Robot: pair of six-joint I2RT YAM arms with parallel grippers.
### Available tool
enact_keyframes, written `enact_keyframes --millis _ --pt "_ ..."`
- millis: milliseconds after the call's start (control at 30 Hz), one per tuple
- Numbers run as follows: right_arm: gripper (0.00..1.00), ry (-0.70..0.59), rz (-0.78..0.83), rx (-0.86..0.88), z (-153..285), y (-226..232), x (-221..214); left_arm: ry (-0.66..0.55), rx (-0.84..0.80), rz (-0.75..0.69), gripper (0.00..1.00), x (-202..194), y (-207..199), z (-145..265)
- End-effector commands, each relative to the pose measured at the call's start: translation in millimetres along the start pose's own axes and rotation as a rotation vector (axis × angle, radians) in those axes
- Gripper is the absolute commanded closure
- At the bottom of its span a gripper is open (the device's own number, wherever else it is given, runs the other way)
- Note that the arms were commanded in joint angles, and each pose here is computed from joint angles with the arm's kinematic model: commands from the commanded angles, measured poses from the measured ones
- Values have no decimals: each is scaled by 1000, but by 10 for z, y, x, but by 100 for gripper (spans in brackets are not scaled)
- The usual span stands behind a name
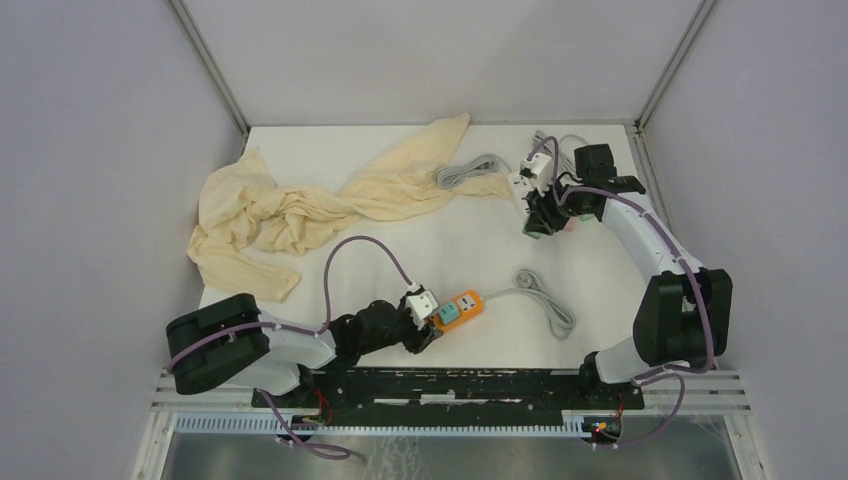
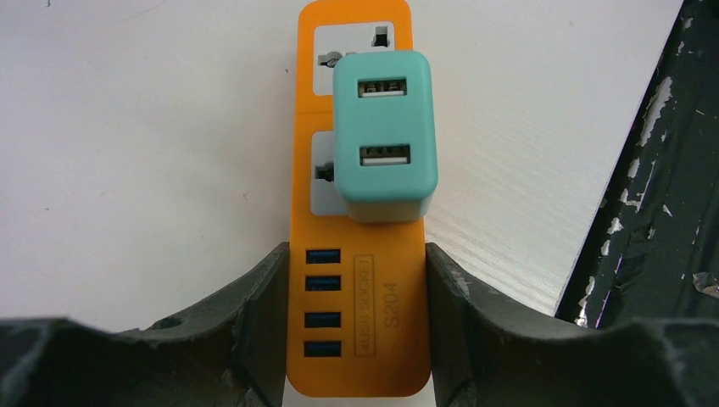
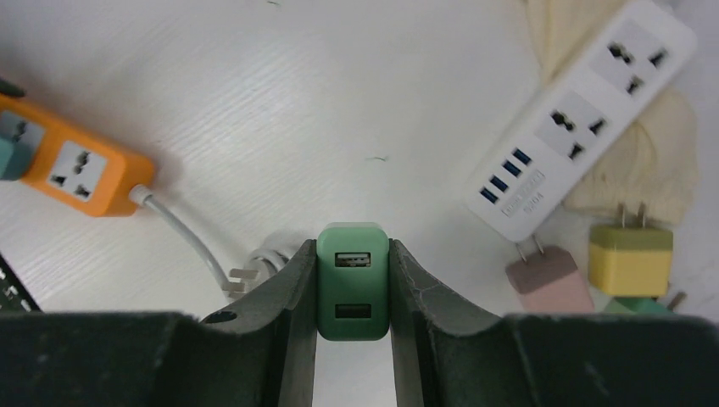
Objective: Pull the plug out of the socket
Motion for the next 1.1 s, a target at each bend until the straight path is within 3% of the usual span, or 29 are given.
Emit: enact_keyframes --millis 0,367,633,867,1067 --pt "90 66 -172 -179 72 -374 -146 -108 -14 60 97 262 -68 -3" --pt "80 275 -331 -235 -127 -590 -617 -121 -25 75 97 268 -81 46" --pt "64 363 -364 -277 -236 -676 -836 -123 -35 82 97 273 -97 50" --pt "50 387 -362 -329 -190 -739 -882 -120 -40 84 97 271 -105 46" --pt "48 359 -339 -354 -63 -760 -795 -119 -48 88 97 278 -118 44"
Point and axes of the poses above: each gripper's point midway between its finger pads, its own z axis back along the fingers, its own y axis along the line the jaws close on, x = y × z, the point moved 5 cm from there along z, back along the fingers, and after that the axes turned 14 degrees about z, right-handed, at the moved point
